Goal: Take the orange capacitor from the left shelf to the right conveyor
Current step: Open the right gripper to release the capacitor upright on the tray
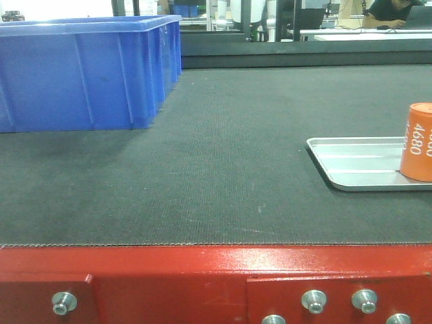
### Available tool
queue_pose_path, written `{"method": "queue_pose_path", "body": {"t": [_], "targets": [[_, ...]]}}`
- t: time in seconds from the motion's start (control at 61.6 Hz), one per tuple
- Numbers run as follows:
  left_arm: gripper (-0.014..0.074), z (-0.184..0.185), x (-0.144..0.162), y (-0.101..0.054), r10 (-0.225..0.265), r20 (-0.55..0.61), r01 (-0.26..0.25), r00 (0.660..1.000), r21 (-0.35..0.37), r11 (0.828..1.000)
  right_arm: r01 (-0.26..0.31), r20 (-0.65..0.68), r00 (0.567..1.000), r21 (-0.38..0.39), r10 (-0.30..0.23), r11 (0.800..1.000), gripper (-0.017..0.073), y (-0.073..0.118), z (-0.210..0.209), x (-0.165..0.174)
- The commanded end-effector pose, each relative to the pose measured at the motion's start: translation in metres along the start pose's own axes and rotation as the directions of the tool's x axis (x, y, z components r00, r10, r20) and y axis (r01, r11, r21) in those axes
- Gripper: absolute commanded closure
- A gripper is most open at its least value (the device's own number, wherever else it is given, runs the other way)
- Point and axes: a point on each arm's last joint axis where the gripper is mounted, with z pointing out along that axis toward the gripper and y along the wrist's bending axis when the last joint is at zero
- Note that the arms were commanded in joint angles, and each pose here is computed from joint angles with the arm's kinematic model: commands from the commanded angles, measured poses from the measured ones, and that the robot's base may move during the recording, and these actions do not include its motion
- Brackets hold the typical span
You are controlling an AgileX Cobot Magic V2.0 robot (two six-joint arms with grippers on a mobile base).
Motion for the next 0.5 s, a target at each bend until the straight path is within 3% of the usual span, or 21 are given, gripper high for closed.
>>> {"method": "queue_pose_path", "body": {"t": [0.0,0.487], "targets": [[0.072,-0.0015,-0.0102,0.0,-0.003,0.106,0.003,0.994,0.0,1.0,0.002,0.097,0.995,-0.013,0.0,1.0,0.0501,0.0018,-0.0015,-0.0156],[0.072,-0.0015,-0.0102,0.0,-0.003,0.106,0.003,0.994,0.0,1.0,0.02,0.103,0.994,-0.004,-0.02,1.0,0.0501,0.001,-0.0051,-0.014]]}}
